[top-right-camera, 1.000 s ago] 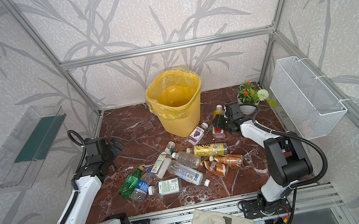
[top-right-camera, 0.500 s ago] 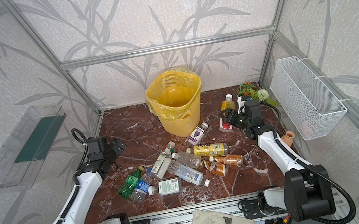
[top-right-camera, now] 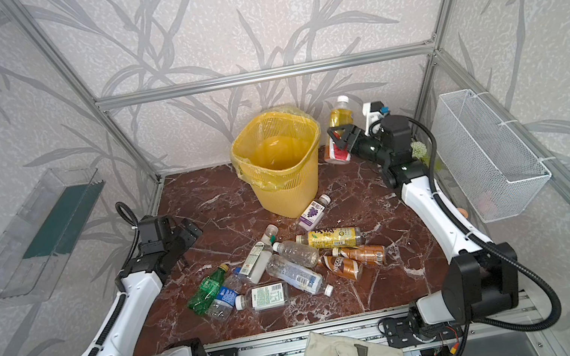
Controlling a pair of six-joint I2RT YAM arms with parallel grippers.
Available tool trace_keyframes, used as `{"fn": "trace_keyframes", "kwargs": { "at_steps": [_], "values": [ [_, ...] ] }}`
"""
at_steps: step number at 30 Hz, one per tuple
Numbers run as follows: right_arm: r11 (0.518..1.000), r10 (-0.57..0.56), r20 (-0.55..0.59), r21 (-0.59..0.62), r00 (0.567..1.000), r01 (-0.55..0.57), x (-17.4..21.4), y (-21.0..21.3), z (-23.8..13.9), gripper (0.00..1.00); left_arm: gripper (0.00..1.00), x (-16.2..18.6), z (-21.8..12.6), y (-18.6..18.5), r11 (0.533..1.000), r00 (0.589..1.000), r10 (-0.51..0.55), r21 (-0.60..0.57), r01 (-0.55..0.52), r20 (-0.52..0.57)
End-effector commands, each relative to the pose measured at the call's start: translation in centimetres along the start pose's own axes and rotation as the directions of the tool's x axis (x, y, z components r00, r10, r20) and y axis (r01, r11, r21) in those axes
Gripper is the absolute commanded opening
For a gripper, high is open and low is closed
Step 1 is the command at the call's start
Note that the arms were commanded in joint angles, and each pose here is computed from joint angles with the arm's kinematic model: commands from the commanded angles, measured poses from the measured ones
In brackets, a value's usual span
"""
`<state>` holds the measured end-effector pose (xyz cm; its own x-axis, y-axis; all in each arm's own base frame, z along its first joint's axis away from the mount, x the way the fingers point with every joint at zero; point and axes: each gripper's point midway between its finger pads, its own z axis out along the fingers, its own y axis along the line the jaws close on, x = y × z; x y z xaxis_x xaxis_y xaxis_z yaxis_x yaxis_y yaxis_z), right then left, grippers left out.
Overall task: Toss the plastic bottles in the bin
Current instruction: 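Move the tea bottle over the yellow bin with the right gripper and release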
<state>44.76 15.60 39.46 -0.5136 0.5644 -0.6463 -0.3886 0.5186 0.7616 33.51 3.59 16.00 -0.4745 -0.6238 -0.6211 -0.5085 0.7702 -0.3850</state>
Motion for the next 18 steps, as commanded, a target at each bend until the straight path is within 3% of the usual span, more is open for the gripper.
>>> {"fn": "trace_keyframes", "kwargs": {
  "at_steps": [1,3,5,7,18],
  "values": [
    [0.99,0.011,-0.029,-0.138,1.0,-0.015,-0.5,3.9,3.8,0.71,0.96,-0.9,-0.7,-0.7,0.999,1.0,0.03,0.017,-0.03,0.009],
    [0.981,-0.028,-0.072,-0.195,0.997,0.013,-0.1,6.7,5.9,0.74,0.96,-0.9,-0.7,-0.7,0.999,0.999,0.037,0.015,-0.037,0.008],
    [0.984,-0.044,-0.147,-0.176,0.988,0.017,0.9,6.5,7.3,0.88,0.96,-0.8,-0.6,-0.8,0.999,0.999,0.048,0.014,-0.047,-0.003],
    [0.99,-0.026,-0.115,-0.137,0.993,0.01,0.2,4.9,7.2,1.0,0.96,-0.7,-0.7,-0.7,0.998,0.998,0.058,0.01,-0.058,-0.014],
    [0.993,-0.108,0.041,-0.039,0.993,0.11,-3.6,4.2,1.4,0.99,0.96,-0.7,-1.1,-0.8,0.998,0.998,0.058,0.019,-0.058,-0.01]
  ]
}}
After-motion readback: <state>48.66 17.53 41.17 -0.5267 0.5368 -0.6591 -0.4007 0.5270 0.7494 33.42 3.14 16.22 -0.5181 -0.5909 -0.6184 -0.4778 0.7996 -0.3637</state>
